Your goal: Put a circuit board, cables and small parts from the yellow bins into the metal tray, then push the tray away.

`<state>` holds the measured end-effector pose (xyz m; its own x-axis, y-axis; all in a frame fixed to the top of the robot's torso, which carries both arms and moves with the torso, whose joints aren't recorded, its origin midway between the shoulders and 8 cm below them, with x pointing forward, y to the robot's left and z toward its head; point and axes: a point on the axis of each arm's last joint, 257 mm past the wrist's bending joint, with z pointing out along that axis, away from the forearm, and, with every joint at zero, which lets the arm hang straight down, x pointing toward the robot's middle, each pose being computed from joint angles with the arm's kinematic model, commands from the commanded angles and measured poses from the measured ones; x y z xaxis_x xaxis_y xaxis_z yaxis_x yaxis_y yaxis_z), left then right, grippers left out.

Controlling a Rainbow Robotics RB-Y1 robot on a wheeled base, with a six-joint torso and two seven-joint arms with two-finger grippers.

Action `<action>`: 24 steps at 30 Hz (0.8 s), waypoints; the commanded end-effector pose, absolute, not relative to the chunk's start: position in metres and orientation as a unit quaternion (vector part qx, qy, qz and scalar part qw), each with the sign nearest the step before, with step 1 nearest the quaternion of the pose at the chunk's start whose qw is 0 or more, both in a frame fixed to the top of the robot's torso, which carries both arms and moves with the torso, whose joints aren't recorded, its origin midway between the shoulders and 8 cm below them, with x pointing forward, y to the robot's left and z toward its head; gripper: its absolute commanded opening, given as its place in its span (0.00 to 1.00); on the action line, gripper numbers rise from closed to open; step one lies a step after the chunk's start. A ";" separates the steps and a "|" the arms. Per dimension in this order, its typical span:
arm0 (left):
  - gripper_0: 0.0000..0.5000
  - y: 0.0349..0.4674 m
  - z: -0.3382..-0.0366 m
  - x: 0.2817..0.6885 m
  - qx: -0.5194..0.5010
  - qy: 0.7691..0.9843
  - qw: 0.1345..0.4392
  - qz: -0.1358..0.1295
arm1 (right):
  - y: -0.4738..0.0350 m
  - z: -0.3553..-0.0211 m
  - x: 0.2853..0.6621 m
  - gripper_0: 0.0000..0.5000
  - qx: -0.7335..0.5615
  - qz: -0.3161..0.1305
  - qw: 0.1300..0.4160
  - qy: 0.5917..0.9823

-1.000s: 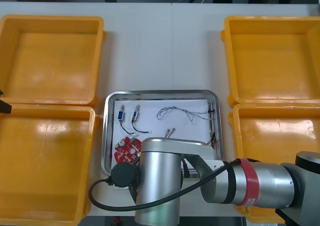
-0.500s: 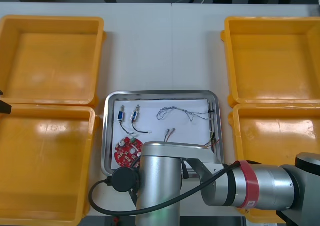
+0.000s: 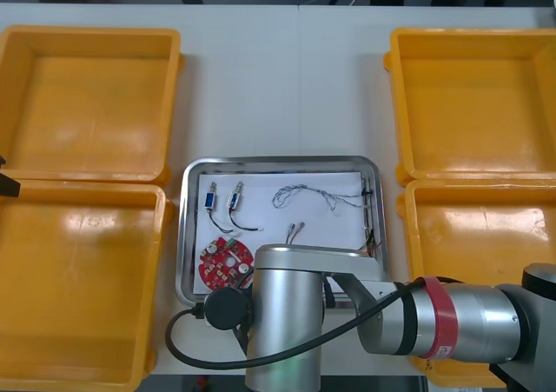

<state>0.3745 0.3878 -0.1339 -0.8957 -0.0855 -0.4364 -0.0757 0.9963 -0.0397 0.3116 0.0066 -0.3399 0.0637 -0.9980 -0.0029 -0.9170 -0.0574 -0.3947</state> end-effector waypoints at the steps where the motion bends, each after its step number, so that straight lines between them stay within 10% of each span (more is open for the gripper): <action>1: 1.00 0.395 -0.124 0.370 0.002 0.972 0.234 0.012 | 0.003 -0.346 0.306 1.00 -0.708 -0.134 0.148 0.678; 11: 1.00 0.395 -0.124 0.370 0.002 0.972 0.234 0.012 | 0.003 -0.346 0.306 1.00 -0.703 -0.134 0.150 0.682; 13: 1.00 0.395 -0.124 0.370 0.002 0.972 0.234 0.012 | 0.002 -0.346 0.307 0.81 -0.702 -0.134 0.150 0.683; 15: 1.00 0.395 -0.124 0.370 0.002 0.972 0.234 0.012 | 0.002 -0.345 0.307 0.41 -0.700 -0.135 0.152 0.684; 18: 1.00 0.395 -0.124 0.370 0.002 0.972 0.234 0.012 | 0.003 -0.344 0.308 0.15 -0.701 -0.136 0.155 0.683; 24: 1.00 0.395 -0.124 0.370 0.002 0.972 0.234 0.012 | 0.005 -0.341 0.307 0.08 -0.702 -0.134 0.159 0.681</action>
<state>0.3745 0.3878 -0.1339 -0.8957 -0.0855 -0.4364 -0.0757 0.9963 -0.0397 0.3150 0.0069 -0.3385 0.0458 -0.9989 -0.0121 -0.9121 -0.0369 -0.4082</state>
